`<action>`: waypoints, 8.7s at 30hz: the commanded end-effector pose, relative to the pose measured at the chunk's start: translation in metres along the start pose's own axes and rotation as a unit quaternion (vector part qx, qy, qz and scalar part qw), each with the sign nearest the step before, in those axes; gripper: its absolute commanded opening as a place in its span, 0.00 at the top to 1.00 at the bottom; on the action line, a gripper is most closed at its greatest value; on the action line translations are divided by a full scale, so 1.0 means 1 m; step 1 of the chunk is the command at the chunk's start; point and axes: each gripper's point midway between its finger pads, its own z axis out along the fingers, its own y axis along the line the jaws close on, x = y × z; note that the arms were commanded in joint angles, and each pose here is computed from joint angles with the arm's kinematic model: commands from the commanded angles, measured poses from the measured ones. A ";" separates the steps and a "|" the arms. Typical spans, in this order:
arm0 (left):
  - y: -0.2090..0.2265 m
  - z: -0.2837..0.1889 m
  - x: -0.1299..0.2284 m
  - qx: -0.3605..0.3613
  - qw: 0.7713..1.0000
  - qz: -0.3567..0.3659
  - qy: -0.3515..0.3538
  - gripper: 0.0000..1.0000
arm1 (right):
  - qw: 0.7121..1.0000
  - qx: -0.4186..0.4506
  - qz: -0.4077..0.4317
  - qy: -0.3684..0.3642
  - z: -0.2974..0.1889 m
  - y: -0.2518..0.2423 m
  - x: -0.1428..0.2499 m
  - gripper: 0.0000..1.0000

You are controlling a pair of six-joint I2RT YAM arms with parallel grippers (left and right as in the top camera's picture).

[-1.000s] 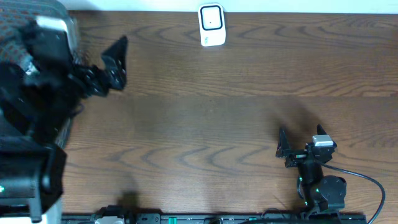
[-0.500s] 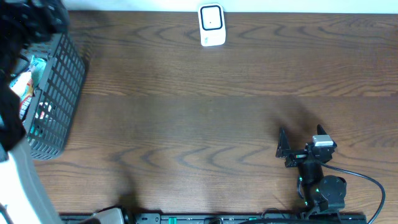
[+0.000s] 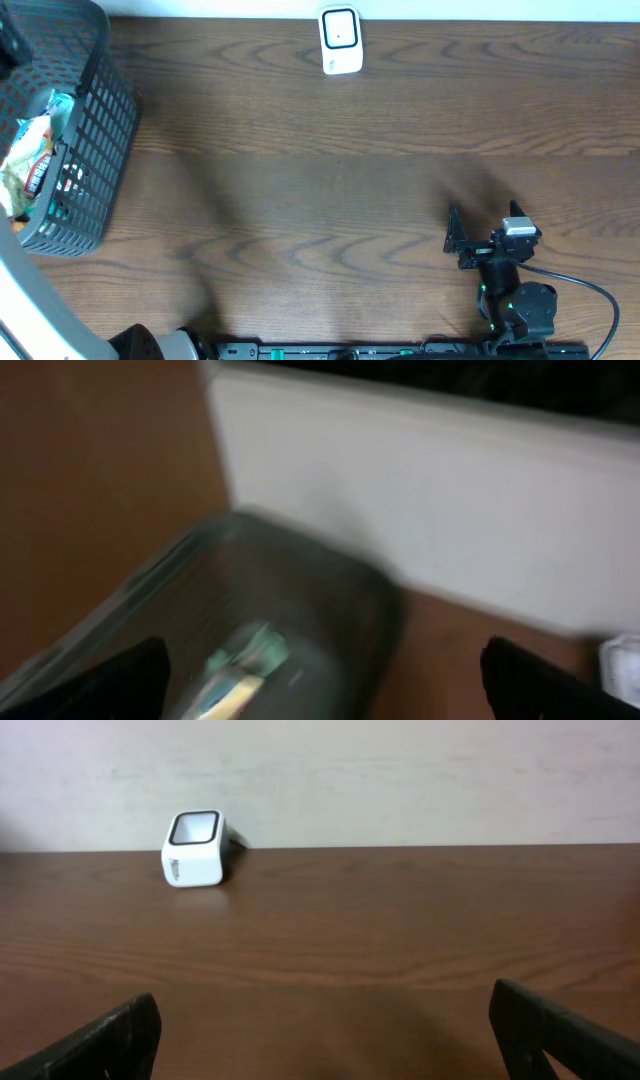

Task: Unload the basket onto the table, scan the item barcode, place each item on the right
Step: 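Reach into the basket and grasp a white snack bag with the left gripper, then lift the white bag out and carry it toward the scanner, then hold the bag in front of the scanner, then lower it onto the table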

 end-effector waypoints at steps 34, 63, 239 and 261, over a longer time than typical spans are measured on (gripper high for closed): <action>0.122 0.139 0.188 -0.112 0.934 0.058 0.333 0.02 | 1.000 -0.005 -0.004 0.000 0.000 0.002 0.001 0.01; 0.147 0.162 0.267 -0.097 0.883 0.189 0.419 0.02 | 1.000 -0.005 -0.004 0.000 0.000 0.002 0.001 0.01; -0.370 0.013 0.527 0.208 0.783 0.110 0.576 0.43 | 1.000 -0.005 -0.004 0.000 0.000 0.002 0.001 0.01; -0.323 0.049 0.322 0.169 0.920 0.041 0.352 0.41 | 1.000 -0.005 -0.004 0.000 0.000 0.002 0.001 0.01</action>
